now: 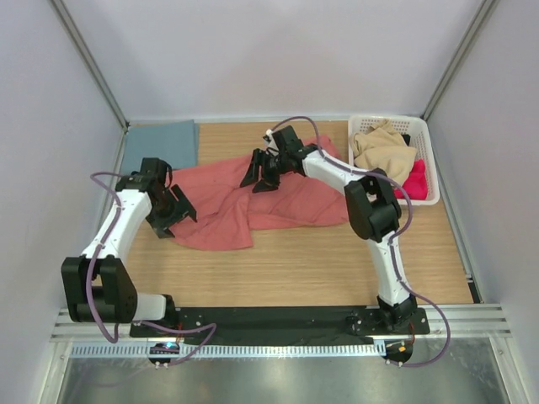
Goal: Fold and stack the t-shirts
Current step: Fold the tshirt
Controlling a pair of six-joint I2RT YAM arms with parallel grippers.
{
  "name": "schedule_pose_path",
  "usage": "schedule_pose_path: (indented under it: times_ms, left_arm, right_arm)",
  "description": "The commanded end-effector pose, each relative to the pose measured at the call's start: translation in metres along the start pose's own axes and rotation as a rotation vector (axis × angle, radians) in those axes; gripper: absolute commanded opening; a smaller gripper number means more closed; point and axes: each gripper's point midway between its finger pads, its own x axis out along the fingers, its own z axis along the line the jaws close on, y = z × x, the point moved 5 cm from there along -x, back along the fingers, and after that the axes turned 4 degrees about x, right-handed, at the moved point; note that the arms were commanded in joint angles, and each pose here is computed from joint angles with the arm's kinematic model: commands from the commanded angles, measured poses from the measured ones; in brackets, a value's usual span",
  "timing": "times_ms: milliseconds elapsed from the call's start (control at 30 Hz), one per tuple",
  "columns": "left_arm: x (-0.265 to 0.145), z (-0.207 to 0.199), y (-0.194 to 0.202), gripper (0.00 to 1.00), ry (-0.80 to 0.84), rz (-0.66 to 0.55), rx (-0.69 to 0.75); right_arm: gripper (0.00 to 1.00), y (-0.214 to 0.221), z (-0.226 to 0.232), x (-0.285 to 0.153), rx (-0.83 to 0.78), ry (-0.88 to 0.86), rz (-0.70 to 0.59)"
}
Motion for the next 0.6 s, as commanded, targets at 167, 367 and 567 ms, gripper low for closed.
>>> schedule_pose_path:
  times_ms: [167,367,567]
  left_arm:
    - [0.019,0.000,0.014,0.69,0.048,0.012,-0.104]
    - [0.014,0.001,0.007,0.69,0.032,-0.021,-0.065]
    - [-0.004,-0.005,-0.004,0.69,0.060,-0.069,-0.005]
  right_arm:
    - [0.63,0.055,-0.011,-0.073,-0.242,0.191,0.059]
    - [0.62,0.112,-0.029,-0.050,-0.250,0.161,0.157]
    - [0.57,0.134,-0.028,-0.019,-0.195,0.119,0.176]
